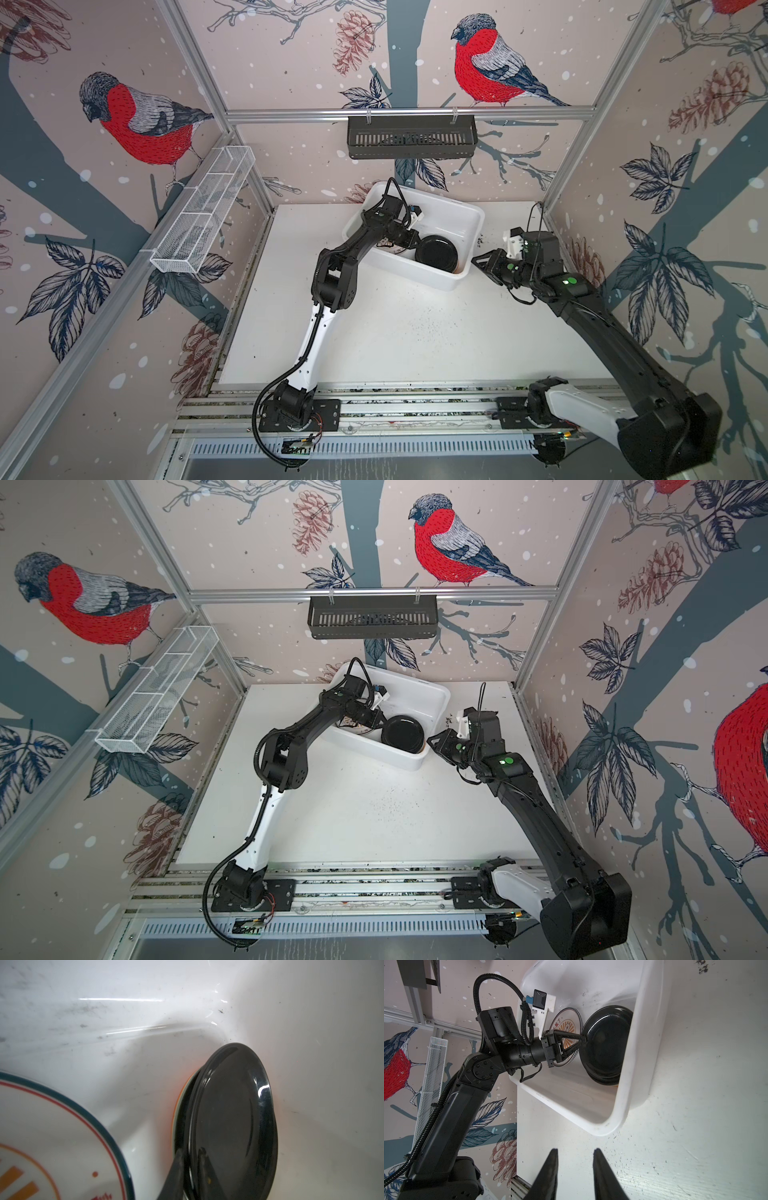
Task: Place the plates into the plastic bin on the countertop
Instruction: 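Lower the black plate into the bin beside the blue-floral plate with the left gripper, then open the left gripper to release the black plate and raise it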
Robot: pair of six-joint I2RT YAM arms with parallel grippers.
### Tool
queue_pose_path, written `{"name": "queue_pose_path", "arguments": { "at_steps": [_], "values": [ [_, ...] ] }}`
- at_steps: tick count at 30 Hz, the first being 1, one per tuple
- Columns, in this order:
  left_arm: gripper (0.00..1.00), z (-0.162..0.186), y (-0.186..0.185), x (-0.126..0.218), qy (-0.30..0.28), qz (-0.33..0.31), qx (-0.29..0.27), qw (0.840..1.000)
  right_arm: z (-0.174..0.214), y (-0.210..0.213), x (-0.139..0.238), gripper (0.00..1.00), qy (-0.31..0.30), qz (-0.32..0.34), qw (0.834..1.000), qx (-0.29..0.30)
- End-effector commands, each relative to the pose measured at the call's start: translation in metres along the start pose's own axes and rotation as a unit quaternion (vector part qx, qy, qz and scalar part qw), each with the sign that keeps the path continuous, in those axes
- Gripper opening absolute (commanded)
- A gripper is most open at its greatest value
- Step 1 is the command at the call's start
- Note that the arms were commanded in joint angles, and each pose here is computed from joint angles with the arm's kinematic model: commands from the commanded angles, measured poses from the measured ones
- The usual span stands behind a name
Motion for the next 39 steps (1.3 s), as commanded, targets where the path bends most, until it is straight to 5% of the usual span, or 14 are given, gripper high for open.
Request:
{"name": "queue_pose_path", "arguments": {
  "at_steps": [1,16,24,39],
  "values": [
    [0.17,0.006,-0.001,-0.003,0.011,0.004,-0.003,1.0,-0.002,0.005,0.003,0.31,-0.009,-0.012,1.0,0.007],
    [0.35,0.01,0.002,-0.002,0.018,-0.009,-0.013,1.0,0.0,0.003,0.004,0.31,-0.011,-0.011,1.0,0.005],
    [0.6,-0.001,-0.005,0.01,0.002,-0.015,-0.029,0.999,-0.001,0.004,0.006,0.32,-0.014,-0.012,1.0,0.007],
    [0.63,0.001,-0.013,0.006,0.006,0.005,-0.025,1.0,0.002,0.002,0.009,0.33,-0.021,-0.015,1.0,0.005]
  ]
}}
Point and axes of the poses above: each gripper's point midway between its finger pads, its own x axis back along the fingers, its own y axis along the line the jaws close on, z = x × y, the point moved 1 cm from there along x, back along the fingers, and after that the axes turned 1 degree about x, right-handed, at the moved point
